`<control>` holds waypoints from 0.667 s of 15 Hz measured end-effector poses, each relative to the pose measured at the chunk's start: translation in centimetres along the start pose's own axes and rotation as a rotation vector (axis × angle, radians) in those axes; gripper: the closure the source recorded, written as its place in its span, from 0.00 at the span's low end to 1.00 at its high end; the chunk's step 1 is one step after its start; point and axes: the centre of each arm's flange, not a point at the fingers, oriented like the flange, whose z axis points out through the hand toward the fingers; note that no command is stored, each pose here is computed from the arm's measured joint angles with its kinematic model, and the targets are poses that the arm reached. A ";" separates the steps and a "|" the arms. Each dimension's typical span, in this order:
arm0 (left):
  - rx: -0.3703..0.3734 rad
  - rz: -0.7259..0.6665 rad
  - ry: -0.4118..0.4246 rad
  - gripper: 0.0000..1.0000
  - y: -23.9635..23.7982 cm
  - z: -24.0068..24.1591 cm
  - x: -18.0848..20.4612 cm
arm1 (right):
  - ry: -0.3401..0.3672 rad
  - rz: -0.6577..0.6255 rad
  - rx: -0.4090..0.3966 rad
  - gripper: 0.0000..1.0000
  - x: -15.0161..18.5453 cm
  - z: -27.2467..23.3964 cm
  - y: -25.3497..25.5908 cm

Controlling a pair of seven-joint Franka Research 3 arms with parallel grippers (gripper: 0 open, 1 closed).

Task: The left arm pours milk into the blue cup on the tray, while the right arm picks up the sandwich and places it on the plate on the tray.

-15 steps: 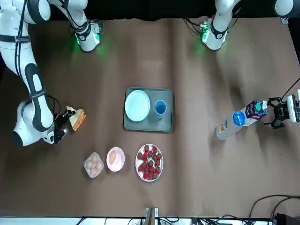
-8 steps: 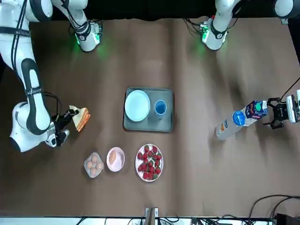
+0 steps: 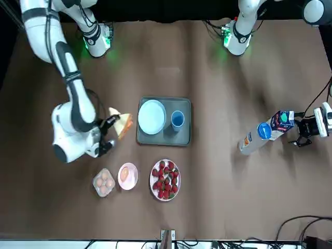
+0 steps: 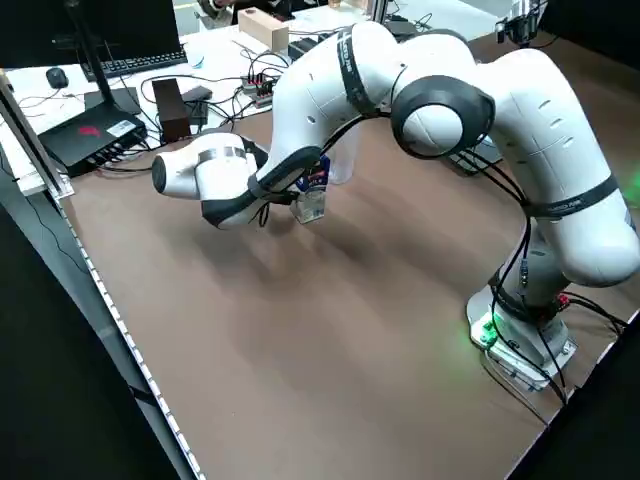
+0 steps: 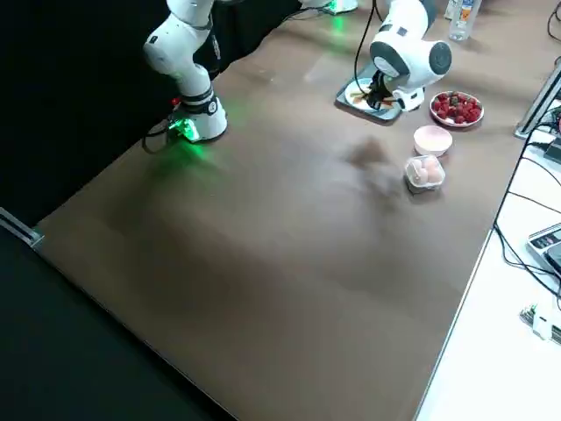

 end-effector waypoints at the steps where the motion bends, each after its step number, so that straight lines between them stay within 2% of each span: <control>1: -0.004 0.004 0.011 0.00 0.2 0.1 -0.2 | 0.014 0.019 0.002 0.78 0.8 1.3 -1.3; 3: -0.021 -0.004 0.049 0.00 0.7 1.4 -1.5 | 0.025 0.055 -0.020 0.78 2.7 5.6 -4.9; 5: -0.029 -0.008 0.062 0.00 0.8 2.1 -2.2 | 0.002 0.065 -0.024 0.78 3.2 8.2 -7.1; 7: -0.033 -0.009 0.067 0.00 0.9 2.3 -2.3 | -0.029 0.065 -0.020 0.78 3.6 10.8 -8.3; 10: -0.058 0.001 0.100 0.00 1.4 2.4 -2.1 | -0.010 0.082 0.000 0.78 4.6 13.8 -8.4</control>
